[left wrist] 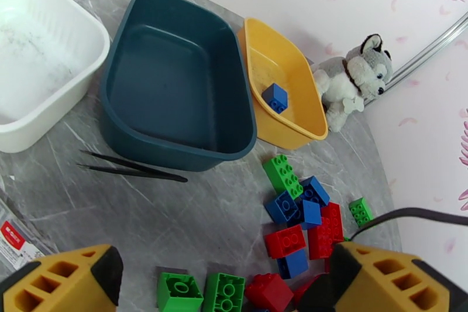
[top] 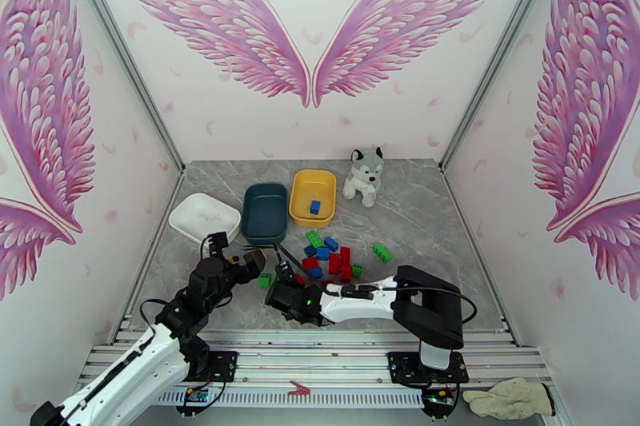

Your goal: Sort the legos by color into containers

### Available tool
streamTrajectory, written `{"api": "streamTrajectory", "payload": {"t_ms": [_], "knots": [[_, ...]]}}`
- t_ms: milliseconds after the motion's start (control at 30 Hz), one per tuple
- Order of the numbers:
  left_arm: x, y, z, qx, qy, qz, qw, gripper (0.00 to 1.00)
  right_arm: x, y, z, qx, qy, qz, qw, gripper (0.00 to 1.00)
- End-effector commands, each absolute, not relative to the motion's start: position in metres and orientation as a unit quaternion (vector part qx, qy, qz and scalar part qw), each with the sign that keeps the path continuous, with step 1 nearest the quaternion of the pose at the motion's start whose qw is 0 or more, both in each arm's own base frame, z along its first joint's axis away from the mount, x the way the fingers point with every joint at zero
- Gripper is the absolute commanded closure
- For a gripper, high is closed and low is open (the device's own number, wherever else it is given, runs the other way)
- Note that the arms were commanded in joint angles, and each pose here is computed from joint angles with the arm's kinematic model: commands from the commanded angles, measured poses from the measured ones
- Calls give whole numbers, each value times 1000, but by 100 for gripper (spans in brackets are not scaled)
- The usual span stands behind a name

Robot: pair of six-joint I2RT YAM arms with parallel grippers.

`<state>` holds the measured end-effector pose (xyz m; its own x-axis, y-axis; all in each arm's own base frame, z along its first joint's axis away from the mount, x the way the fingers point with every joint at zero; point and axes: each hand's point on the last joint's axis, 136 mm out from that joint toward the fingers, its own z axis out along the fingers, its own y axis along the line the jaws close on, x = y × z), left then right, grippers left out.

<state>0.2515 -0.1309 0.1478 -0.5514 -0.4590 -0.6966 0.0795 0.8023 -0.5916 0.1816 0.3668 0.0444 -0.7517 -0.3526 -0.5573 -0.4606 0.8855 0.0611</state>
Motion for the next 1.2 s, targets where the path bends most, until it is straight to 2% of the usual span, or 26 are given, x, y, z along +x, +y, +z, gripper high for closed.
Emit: {"api": "streamTrajectory", "payload": {"t_ms": [0, 133, 400, 667, 833, 967, 1067, 1167], "knots": [[248, -142, 148, -108, 827, -319, 451, 1, 190, 353, 83, -209, 920, 94, 318, 74], [244, -149, 151, -103, 828, -317, 451, 1, 212, 339, 107, -191, 915, 91, 344, 73], [242, -150, 161, -106, 829, -304, 458, 1, 306, 309, 129, -105, 918, 115, 364, 78], [247, -150, 164, -103, 828, -294, 466, 1, 388, 305, 143, -67, 920, 129, 365, 78], [261, -152, 172, -102, 827, -274, 481, 1, 434, 303, 137, -46, 927, 116, 355, 77], [273, -168, 170, -82, 846, -257, 460, 1, 464, 302, 120, -33, 931, 116, 344, 78], [275, -176, 166, -79, 847, -269, 452, 1, 474, 301, 111, -29, 934, 110, 338, 74], [269, -180, 165, -75, 845, -274, 453, 1, 481, 298, 100, -31, 938, 106, 328, 62]]}}
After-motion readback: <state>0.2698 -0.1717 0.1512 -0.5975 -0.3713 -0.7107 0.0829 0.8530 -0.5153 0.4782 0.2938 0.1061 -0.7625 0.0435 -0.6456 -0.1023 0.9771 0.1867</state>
